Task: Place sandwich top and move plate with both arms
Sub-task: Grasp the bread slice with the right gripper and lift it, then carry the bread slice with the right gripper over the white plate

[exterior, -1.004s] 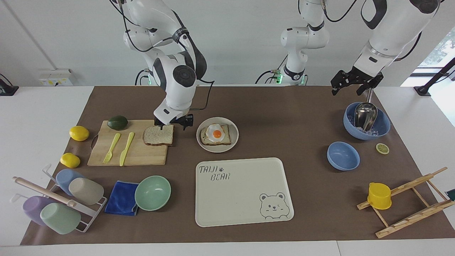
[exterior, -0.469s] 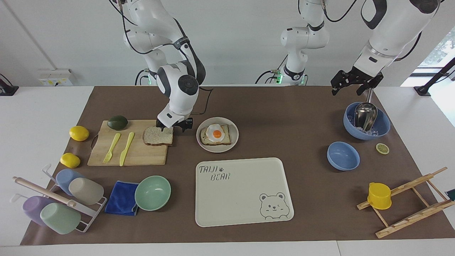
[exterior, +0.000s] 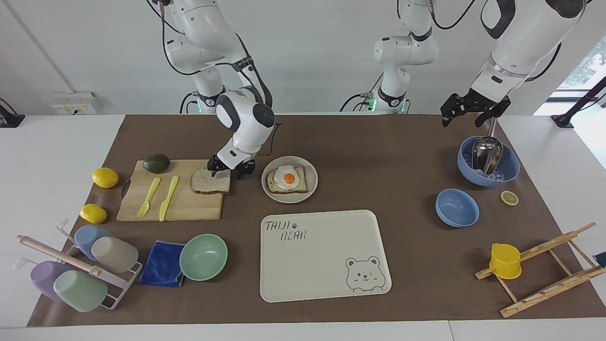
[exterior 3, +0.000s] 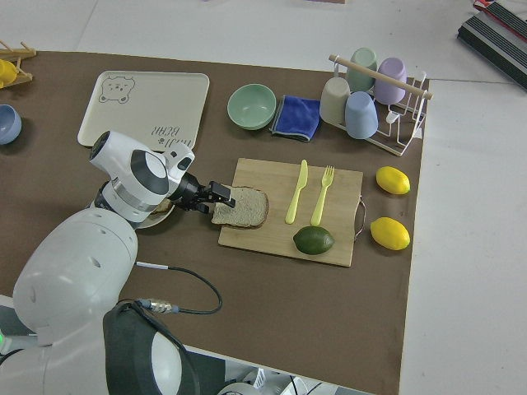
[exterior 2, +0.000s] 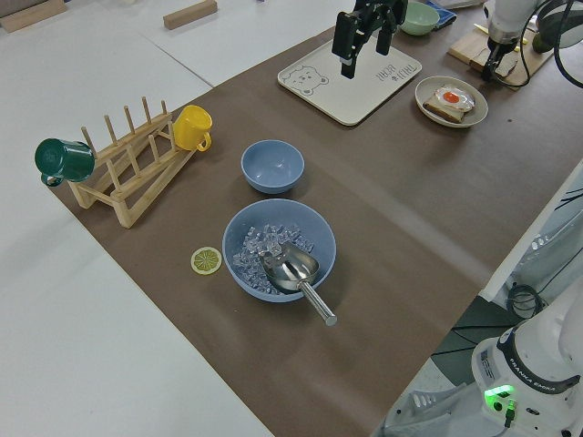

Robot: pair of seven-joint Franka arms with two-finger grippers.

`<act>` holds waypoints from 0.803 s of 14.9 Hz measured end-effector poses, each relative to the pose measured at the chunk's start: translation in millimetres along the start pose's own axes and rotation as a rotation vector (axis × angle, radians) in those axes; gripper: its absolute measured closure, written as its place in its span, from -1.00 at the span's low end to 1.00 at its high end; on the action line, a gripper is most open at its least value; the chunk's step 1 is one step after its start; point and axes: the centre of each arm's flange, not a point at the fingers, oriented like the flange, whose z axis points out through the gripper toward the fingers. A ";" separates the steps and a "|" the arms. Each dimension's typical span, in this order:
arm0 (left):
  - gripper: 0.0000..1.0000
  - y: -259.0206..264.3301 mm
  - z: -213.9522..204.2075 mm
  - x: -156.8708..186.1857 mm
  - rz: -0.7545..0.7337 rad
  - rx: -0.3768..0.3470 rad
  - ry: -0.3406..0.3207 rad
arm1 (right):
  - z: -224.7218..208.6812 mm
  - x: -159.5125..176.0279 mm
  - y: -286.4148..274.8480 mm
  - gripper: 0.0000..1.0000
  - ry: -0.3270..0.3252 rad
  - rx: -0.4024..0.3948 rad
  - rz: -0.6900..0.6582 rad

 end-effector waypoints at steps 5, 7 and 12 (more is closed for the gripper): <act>-1.00 0.0 0.0 0.0 0.000 0.000 0.000 | 9.8 -2.4 2.5 -0.91 0.016 -0.041 -0.032; -1.00 0.0 0.0 0.0 0.000 0.000 0.000 | 12.3 -2.5 4.1 -0.58 0.017 -0.047 -0.035; -1.00 0.0 0.0 0.0 0.000 0.000 0.000 | 8.5 -3.3 1.3 0.24 0.028 -0.046 -0.024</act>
